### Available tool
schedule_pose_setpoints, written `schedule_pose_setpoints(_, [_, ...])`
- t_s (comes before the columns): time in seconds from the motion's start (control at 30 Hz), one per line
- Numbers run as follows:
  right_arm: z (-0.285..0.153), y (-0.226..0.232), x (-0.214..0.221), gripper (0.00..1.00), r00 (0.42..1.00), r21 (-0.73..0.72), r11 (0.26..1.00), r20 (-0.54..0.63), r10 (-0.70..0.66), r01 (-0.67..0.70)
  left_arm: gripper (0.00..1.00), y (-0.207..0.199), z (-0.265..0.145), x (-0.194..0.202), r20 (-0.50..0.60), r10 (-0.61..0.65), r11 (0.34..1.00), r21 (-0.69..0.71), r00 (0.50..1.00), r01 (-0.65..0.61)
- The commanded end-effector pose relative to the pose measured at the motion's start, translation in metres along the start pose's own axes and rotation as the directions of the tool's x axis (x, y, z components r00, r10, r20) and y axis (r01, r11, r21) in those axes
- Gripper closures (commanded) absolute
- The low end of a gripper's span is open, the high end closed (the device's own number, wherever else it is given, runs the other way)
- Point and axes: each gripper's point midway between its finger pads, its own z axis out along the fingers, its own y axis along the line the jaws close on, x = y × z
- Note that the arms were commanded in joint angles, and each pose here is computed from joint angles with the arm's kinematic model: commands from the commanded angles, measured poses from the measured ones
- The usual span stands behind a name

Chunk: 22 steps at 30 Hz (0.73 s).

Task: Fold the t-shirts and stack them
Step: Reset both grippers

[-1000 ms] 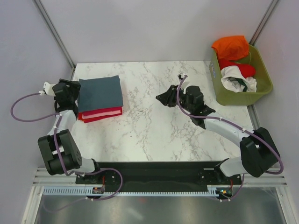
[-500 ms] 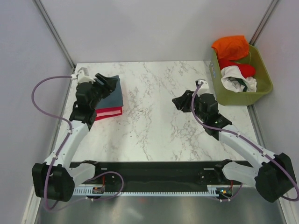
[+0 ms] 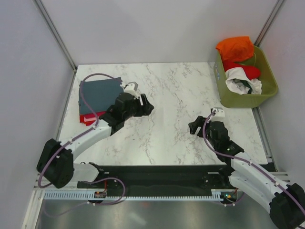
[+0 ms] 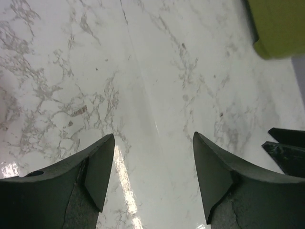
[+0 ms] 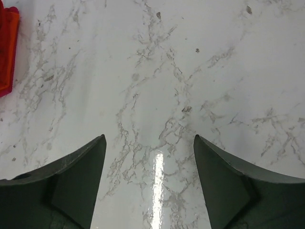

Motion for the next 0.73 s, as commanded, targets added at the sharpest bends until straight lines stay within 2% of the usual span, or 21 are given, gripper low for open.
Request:
schedule_pose_setpoints(0.0, [0.000, -0.006, -0.016, 0.18, 0.995, 0.029, 0.999, 0.095, 0.028, -0.031, 0.26, -0.007, 0.022, 0.015, -0.038, 0.154, 0.988, -0.015, 0.987, -0.154])
schedule_pose_setpoints(0.1, [0.004, -0.009, -0.005, 0.17, 0.994, 0.030, 0.997, 0.087, 0.070, -0.073, 0.22, -0.010, 0.032, 0.040, -0.044, 0.255, 0.967, -0.009, 0.966, -0.256])
schedule_pose_setpoints(0.2, [0.008, -0.015, 0.002, 0.17, 0.995, 0.058, 0.996, 0.069, 0.067, -0.071, 0.15, -0.016, 0.037, 0.053, -0.054, 0.288, 0.958, 0.032, 0.956, -0.287])
schedule_pose_setpoints(0.27, [0.011, -0.013, 0.007, 0.17, 0.996, 0.049, 0.996, 0.050, 0.071, -0.074, 0.13, -0.005, 0.044, 0.063, -0.096, 0.296, 0.954, -0.007, 0.950, -0.298])
schedule_pose_setpoints(0.47, [0.018, -0.006, 0.015, 0.17, 0.998, 0.024, 0.997, 0.002, 0.070, -0.070, 0.14, 0.006, 0.057, 0.070, -0.131, 0.278, 0.955, -0.067, 0.952, -0.289])
schedule_pose_setpoints(0.7, [0.015, -0.007, 0.011, 0.18, 0.997, 0.022, 0.997, 0.028, 0.073, -0.073, 0.14, 0.006, 0.062, 0.076, -0.149, 0.273, 0.956, -0.065, 0.950, -0.285])
